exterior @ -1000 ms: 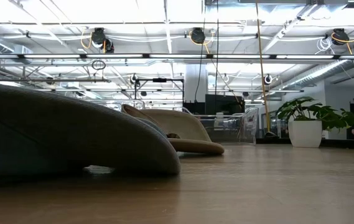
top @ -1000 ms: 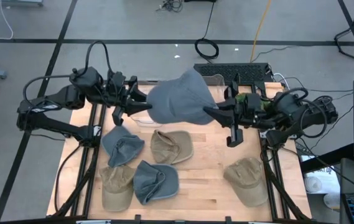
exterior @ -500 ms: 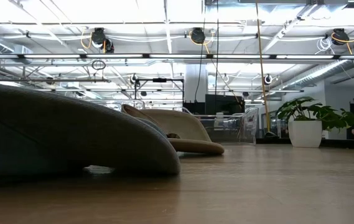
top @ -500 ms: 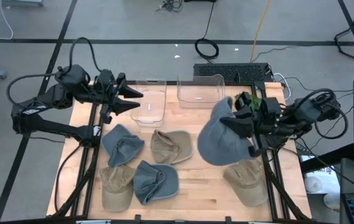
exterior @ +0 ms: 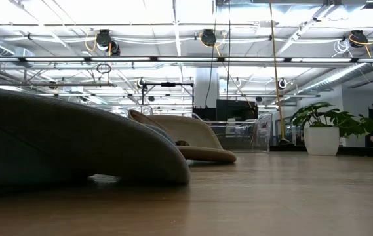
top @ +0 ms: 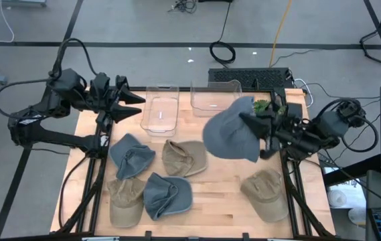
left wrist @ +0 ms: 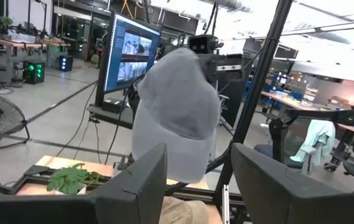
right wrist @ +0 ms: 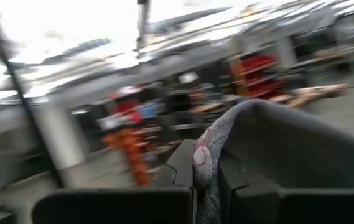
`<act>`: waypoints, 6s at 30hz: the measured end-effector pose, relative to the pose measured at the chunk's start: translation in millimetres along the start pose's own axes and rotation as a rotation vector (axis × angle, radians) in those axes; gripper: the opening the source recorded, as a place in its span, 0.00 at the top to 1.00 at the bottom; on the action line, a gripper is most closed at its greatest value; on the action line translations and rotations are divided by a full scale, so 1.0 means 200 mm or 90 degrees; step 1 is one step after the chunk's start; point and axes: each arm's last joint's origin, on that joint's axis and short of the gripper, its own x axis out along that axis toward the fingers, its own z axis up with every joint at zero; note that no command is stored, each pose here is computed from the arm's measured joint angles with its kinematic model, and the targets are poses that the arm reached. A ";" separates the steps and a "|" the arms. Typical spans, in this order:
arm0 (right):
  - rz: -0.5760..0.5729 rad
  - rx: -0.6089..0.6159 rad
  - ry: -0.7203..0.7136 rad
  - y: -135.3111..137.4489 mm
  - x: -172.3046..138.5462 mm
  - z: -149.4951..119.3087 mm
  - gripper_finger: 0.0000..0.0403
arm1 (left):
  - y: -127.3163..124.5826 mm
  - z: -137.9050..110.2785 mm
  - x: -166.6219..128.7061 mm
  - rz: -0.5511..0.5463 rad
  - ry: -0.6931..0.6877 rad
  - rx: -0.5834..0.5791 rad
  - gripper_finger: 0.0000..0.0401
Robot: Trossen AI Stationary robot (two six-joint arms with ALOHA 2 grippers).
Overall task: Pick & Place hat
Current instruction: Put the top right blue cap into the right transparent bin, then put the bottom blue cap into the right transparent bin
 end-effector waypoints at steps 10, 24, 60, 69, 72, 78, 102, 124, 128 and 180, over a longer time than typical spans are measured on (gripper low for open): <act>-0.172 -0.120 -0.044 -0.15 0.08 0.06 0.99 | 0.00 0.00 0.00 0.000 0.000 0.002 0.54; -0.363 -0.261 -0.083 -0.45 0.24 0.15 0.99 | 0.00 0.00 0.00 0.000 -0.002 0.001 0.56; -0.499 -0.508 0.398 -1.18 0.59 -0.27 0.99 | 0.01 0.00 0.00 0.050 -0.012 0.056 0.57; -0.523 -0.465 0.436 -1.31 0.57 -0.42 0.99 | 0.02 0.00 0.00 0.066 -0.016 0.047 0.57; -0.516 -0.460 0.433 -1.34 0.57 -0.47 0.99 | 0.02 0.00 0.00 0.075 -0.018 0.046 0.57; -0.530 -0.450 0.425 -1.39 0.58 -0.50 0.99 | 0.02 0.00 0.00 0.082 -0.019 0.046 0.58; -0.554 -0.375 0.534 -1.61 0.58 -0.63 0.99 | 0.02 0.00 0.00 0.082 -0.017 0.045 0.57; -0.458 -0.353 0.430 -1.46 0.41 -0.51 0.56 | 0.02 0.00 0.00 0.080 -0.017 0.046 0.57; -0.431 -0.335 0.379 -1.36 0.36 -0.43 0.51 | 0.02 0.00 0.00 0.080 -0.016 0.056 0.57; 0.037 -0.101 0.090 -0.52 0.40 -0.45 0.32 | -0.01 -0.20 0.12 -0.013 0.215 -0.007 0.58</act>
